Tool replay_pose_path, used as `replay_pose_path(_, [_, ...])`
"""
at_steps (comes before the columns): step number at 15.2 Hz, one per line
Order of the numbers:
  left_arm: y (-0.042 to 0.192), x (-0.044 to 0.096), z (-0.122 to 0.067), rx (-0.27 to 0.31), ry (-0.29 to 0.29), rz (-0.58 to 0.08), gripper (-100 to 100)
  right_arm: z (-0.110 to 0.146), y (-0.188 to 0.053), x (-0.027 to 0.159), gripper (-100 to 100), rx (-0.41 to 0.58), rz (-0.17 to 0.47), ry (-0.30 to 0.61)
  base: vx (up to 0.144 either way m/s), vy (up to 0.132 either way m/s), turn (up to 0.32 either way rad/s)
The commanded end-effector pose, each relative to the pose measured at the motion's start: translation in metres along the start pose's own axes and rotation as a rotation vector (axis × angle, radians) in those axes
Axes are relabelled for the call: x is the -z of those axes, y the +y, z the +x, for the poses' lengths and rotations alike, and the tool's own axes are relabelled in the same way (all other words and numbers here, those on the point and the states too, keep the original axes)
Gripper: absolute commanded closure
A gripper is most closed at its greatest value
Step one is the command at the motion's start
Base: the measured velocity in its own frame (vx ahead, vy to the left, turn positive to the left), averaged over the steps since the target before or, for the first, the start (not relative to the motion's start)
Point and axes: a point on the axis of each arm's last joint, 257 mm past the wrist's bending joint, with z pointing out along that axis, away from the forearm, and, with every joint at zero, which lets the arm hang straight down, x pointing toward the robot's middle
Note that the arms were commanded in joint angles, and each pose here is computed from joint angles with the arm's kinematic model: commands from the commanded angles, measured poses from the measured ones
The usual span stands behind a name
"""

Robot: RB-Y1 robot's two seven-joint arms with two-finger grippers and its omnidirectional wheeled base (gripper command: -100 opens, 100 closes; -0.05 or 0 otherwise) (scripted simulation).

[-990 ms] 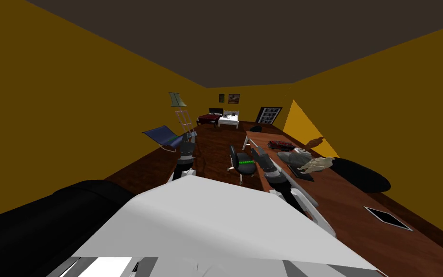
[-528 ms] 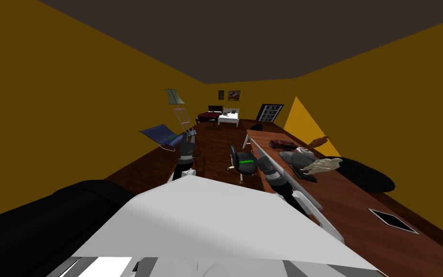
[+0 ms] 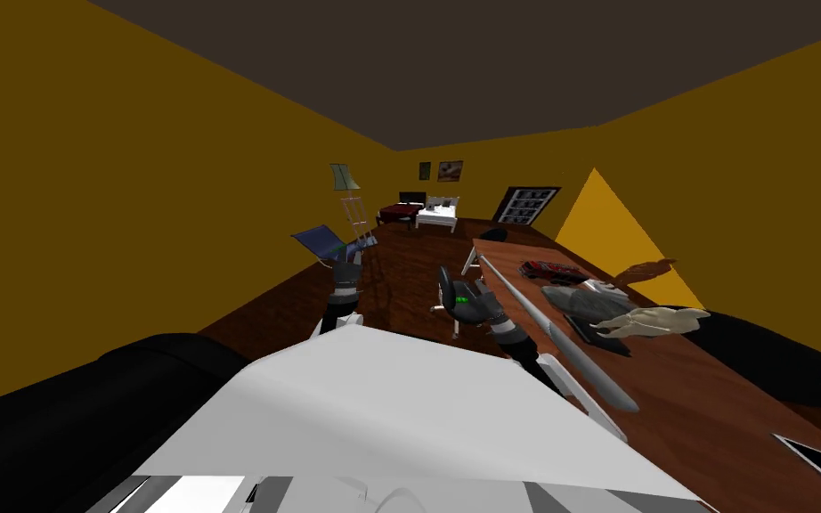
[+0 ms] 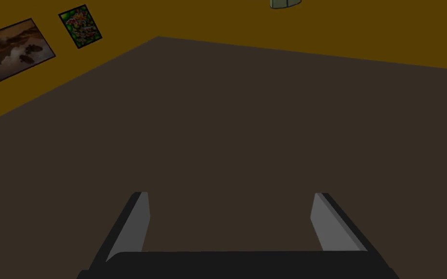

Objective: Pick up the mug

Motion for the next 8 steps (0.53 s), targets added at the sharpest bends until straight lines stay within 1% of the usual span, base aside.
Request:
replay_pose_path(1, [0.0,0.0,0.0,0.0,0.0,0.0,0,0.015,-0.007,0.005,-100,0.02,0.01,0.03,-0.299,0.184,0.44])
replay_pose_path(3, [0.0,0.0,0.0,0.0,0.0,0.0,0,0.031,-0.013,0.011,-100,0.039,0.016,0.06,-0.268,0.22,0.427])
replay_pose_path(5, [0.0,0.0,0.0,0.0,0.0,0.0,0,0.049,-0.016,0.018,-100,0.059,0.017,0.097,-0.257,0.279,0.511])
replay_pose_path(6, [0.0,0.0,0.0,0.0,0.0,0.0,0,0.049,-0.016,0.018,-100,0.059,0.017,0.097,-0.199,0.241,0.272])
replay_pose_path(7, [0.0,0.0,0.0,0.0,0.0,0.0,0,0.06,-0.017,0.023,-100,0.069,0.015,0.12,-0.171,0.218,0.224])
replay_pose_path(8, [0.0,0.0,0.0,0.0,0.0,0.0,0,0.072,-0.019,0.029,-100,0.078,0.013,0.147,-0.235,0.23,0.351])
